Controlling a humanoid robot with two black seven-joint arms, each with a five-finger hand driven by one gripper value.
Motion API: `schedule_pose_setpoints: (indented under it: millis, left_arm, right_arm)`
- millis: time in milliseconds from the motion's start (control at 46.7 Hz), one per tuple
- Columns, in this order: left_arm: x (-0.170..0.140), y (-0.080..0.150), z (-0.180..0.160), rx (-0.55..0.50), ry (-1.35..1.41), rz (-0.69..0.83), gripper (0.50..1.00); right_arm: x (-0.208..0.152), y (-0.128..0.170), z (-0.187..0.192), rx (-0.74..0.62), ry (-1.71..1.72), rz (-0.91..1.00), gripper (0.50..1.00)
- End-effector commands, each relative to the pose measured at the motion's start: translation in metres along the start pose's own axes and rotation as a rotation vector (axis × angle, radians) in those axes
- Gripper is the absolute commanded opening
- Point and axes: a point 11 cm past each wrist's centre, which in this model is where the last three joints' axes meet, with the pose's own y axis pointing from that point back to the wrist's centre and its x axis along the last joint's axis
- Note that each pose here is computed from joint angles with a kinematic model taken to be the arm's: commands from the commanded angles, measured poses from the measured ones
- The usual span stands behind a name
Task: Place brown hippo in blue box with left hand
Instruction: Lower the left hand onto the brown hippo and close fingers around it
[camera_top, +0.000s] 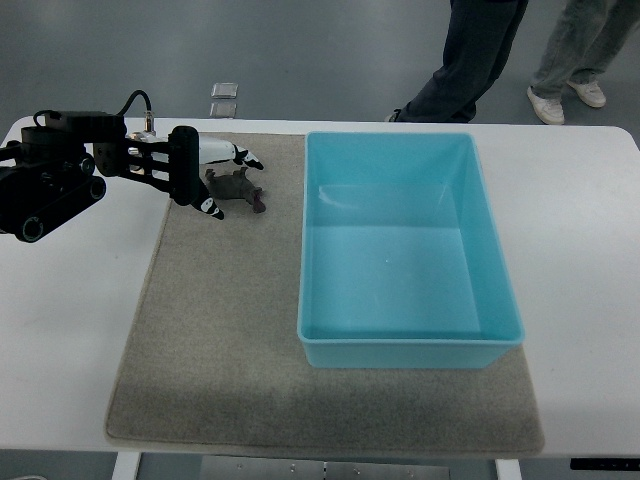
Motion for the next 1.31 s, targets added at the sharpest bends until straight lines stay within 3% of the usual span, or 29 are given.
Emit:
schedule_pose_setpoints:
  millis: [0,193,385,942,1284]
  left_arm:
    - [-0.001,0.0,0.0,0.0,0.001,-0.002,0.84]
    - [-0.003,-0.005,0.005,-0.01,-0.005,-0.009,0.716]
    - [-0.009,-0.007,0.007,-0.01,-0.017,-0.031,0.5]
    - [-0.004,-0.007,0.009,-0.011,-0.017,-0.027,0.5]
    - [0.021,-0.005,0.017,-0.026,-0.038,0.021,0.5]
  right_arm:
    - [0.0,0.0,0.0,0.0,0.0,0.0,0.936]
    - [0.0,0.0,0.0,0.0,0.0,0.0,0.936]
    - [0.0,0.0,0.0,0.0,0.0,0.0,0.936]
    - [0.0,0.0,0.0,0.0,0.0,0.0,0.936]
    - [0.0,0.0,0.0,0.0,0.0,0.0,0.936]
